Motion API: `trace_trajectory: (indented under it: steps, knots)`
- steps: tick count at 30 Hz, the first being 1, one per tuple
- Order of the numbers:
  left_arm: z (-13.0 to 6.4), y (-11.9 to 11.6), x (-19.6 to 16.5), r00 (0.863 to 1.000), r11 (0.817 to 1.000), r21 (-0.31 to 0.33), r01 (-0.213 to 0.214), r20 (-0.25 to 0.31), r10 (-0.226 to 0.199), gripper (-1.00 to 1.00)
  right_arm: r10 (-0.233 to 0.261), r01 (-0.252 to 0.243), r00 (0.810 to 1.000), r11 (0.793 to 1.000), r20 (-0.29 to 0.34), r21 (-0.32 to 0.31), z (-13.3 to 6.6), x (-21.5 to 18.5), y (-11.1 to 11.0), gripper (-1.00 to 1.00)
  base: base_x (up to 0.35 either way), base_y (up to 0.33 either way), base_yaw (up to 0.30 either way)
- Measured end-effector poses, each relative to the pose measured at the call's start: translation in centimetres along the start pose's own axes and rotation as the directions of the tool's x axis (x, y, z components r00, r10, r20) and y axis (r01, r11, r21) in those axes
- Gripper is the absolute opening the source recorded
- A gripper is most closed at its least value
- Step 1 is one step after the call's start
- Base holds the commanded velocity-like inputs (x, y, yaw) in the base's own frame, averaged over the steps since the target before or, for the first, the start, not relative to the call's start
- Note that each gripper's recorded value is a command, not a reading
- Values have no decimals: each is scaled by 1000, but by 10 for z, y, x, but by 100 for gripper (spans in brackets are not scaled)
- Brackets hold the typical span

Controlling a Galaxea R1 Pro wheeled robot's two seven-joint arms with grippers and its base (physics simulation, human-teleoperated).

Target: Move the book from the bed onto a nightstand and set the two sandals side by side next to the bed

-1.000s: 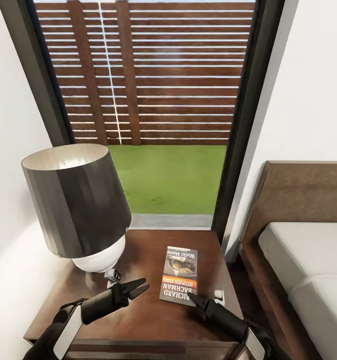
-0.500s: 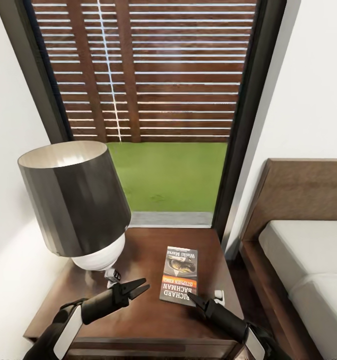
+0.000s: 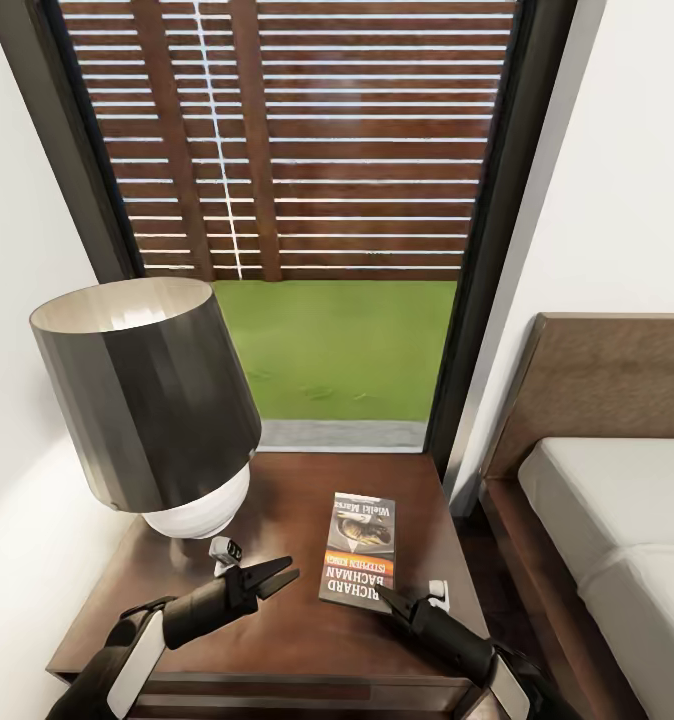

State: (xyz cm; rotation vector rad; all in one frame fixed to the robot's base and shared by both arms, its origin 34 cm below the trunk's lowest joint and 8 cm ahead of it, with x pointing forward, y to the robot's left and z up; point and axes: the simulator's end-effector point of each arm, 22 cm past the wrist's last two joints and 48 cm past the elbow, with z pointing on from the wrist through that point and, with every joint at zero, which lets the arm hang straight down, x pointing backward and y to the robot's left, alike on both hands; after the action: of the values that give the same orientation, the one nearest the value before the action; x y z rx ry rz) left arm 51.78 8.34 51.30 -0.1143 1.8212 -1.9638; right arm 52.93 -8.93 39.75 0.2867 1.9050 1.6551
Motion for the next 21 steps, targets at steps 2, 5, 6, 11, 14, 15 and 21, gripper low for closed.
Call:
trace_trajectory:
  steps: [2, 5, 6, 11, 14, 15, 21]
  knots:
    - [0, 2, 1, 1000, 1000, -2, 3, 0, -3, 100, 11, -11, 1000, 1000, 5, -4, 0, -1, 0, -100, 0, 0, 0]
    - [-1, 7, 2, 1000, 1000, -7, 14, 0, -14, 100, 21, -20, 1000, 999, 12, -25, -1, -2, 1, -100, 0, 0, 0]
    - [-1, 9, 2, 1000, 1000, -8, 18, 0, -18, 100, 20, -20, 1000, 999, 11, -31, -1, -2, 1, -100, 0, 0, 0]
    - [-1, 9, 2, 1000, 1000, -8, 18, 0, -18, 100, 22, -21, 1000, 999, 11, -30, -1, -2, 1, -100, 0, 0, 0]
    - [-1, 9, 2, 1000, 1000, -8, 18, 0, -18, 100, 20, -20, 1000, 999, 11, -30, -1, -2, 1, -100, 0, 0, 0]
    - [-1, 9, 2, 1000, 1000, -8, 18, 0, -18, 100, 20, -20, 1000, 999, 11, -30, -1, -2, 1, -100, 0, 0, 0]
    - [-1, 9, 2, 1000, 1000, -8, 18, 0, -18, 100, 19, -19, 1000, 999, 11, -30, -1, -2, 1, -100, 0, 0, 0]
